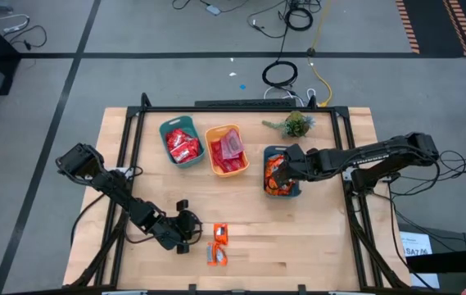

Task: Sort candy
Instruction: Put the orange wrapper chocolate into the dark blue bin

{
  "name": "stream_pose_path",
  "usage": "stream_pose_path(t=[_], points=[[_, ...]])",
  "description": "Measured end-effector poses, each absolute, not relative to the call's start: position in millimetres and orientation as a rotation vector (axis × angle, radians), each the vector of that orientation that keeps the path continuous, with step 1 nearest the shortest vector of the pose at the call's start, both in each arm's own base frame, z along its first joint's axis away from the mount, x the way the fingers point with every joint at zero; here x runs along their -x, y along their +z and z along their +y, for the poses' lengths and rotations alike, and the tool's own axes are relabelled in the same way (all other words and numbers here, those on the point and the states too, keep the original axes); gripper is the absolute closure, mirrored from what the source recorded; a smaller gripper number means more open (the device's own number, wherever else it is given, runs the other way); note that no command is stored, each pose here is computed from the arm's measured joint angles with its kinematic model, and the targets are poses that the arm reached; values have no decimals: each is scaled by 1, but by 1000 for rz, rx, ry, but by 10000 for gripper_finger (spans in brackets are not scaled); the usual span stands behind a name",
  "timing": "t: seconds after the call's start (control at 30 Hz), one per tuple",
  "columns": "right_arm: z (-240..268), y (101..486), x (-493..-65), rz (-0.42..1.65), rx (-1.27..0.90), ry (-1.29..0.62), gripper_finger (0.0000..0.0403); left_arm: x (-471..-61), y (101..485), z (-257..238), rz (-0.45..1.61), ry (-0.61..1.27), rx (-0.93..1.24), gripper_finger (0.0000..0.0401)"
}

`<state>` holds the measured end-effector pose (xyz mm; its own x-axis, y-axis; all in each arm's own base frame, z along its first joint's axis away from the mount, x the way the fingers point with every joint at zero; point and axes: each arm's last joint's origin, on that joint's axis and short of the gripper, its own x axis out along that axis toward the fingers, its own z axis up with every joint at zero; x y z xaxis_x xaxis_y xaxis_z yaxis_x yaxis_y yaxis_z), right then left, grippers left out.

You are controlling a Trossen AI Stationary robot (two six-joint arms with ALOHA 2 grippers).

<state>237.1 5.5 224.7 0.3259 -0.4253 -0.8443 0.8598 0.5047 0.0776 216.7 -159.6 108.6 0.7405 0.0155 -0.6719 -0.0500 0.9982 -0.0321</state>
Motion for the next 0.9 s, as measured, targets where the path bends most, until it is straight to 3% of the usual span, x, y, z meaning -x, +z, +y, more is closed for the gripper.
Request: stream_pose_path(t=[0.47,0.9], points=[[11,226,-240,883,-558,-832,215,-217,109,-160,736,36,51,273],[54,243,-265,660,-491,-482,215,-217,109,-160,736,36,48,273]])
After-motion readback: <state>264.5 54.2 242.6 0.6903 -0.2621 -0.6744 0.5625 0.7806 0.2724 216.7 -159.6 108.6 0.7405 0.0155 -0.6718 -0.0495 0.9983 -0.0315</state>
